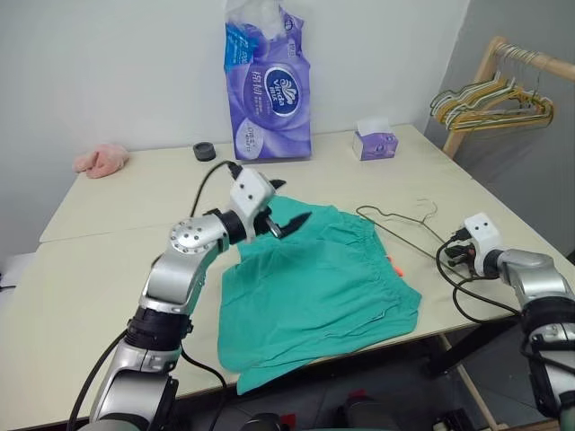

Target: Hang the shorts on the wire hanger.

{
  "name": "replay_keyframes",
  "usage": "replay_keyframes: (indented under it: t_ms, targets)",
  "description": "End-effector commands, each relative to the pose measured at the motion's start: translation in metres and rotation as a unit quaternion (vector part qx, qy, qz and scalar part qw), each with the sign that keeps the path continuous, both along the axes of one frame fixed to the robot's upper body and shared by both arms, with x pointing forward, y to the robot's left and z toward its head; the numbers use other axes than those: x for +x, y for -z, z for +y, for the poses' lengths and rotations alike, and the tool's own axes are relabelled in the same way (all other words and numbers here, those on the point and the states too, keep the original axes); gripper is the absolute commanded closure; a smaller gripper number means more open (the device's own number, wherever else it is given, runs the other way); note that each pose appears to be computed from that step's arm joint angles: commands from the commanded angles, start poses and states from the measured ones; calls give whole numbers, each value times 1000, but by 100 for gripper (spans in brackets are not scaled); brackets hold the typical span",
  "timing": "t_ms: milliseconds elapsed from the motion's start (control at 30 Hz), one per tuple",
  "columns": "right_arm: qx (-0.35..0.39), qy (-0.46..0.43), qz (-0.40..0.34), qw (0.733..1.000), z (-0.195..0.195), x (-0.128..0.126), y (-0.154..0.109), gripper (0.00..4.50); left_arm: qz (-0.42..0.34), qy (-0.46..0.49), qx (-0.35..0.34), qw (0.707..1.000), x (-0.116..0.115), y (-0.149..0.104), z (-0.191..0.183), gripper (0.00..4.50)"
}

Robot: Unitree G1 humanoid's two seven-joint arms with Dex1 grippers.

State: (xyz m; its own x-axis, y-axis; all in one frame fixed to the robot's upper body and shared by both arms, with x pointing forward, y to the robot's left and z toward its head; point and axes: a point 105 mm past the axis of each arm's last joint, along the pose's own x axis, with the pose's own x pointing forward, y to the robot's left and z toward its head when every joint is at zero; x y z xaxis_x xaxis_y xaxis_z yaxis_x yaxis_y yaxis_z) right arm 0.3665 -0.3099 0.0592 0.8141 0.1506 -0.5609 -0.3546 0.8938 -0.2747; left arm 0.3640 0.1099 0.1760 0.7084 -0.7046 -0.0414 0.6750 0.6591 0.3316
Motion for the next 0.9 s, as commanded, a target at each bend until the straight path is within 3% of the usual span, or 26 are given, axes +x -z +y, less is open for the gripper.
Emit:
replay_keyframes:
  t_ms: [33, 200, 400, 700, 900]
  targets:
    - [-36, -41, -112, 992, 15, 8, -56, 447, -21, -30, -11, 999, 15, -18, 16, 0]
    - [-102, -111, -199, 968, 49, 0, -88, 447, 21, -6, -24, 999, 23, -21, 25, 0]
    - [-233, -222, -293, 900, 97, -10, -112, 447, 147, 143, -7, 979, -7, -1, 13, 0]
    - [-272, -286, -358, 846, 134, -17, -127, 447, 219, 212, 10, 953, -33, 23, -6, 0]
    - [-270, -298, -382, 832, 145, -18, -139, 447, 246, 247, 23, 937, -50, 36, -11, 0]
